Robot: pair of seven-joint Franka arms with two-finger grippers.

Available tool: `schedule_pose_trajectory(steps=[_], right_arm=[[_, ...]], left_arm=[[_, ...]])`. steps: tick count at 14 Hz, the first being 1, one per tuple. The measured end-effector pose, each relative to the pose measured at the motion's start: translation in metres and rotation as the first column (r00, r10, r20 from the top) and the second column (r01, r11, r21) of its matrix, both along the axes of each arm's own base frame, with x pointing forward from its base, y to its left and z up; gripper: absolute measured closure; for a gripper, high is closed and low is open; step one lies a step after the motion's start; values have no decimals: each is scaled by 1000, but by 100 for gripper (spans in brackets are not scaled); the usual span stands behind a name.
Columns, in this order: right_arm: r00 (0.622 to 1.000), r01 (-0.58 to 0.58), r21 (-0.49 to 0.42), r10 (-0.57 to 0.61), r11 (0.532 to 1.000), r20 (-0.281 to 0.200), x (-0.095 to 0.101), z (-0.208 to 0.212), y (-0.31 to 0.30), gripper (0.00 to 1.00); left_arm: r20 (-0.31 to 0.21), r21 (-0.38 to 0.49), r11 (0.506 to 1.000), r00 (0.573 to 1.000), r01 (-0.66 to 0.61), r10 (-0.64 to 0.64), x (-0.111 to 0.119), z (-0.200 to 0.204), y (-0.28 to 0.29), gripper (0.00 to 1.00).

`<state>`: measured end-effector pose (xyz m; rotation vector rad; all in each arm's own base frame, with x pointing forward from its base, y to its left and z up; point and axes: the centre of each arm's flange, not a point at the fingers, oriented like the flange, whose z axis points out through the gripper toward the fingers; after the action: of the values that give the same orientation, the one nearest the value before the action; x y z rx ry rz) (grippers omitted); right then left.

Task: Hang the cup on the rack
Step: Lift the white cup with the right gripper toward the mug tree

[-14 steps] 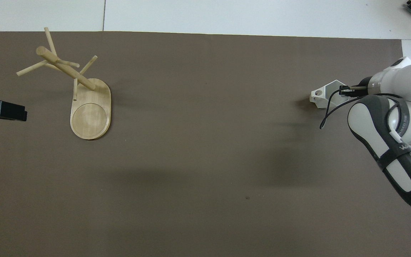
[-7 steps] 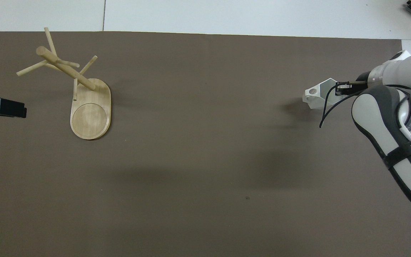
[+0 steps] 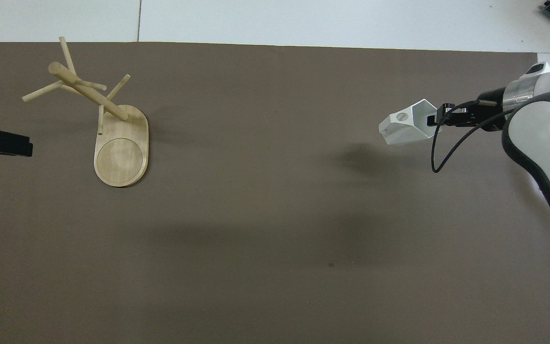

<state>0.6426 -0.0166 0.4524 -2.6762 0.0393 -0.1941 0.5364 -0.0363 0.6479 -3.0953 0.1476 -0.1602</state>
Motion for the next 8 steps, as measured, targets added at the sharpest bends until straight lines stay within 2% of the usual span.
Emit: schedule_pose_trajectory(steps=[2, 5, 8], right_arm=[[997, -70, 101, 66, 992, 40, -2, 6, 7, 96], [984, -170, 264, 148, 950, 101, -8, 16, 25, 96], [974, -217, 354, 177, 910, 143, -14, 39, 48, 96]], left_arm=[[0, 0, 1000, 1000, -2, 2, 0, 0, 1, 0], [-6, 1, 1000, 1000, -4, 4, -1, 0, 2, 0], [-19, 3, 1000, 1000, 6, -6, -5, -3, -3, 0]])
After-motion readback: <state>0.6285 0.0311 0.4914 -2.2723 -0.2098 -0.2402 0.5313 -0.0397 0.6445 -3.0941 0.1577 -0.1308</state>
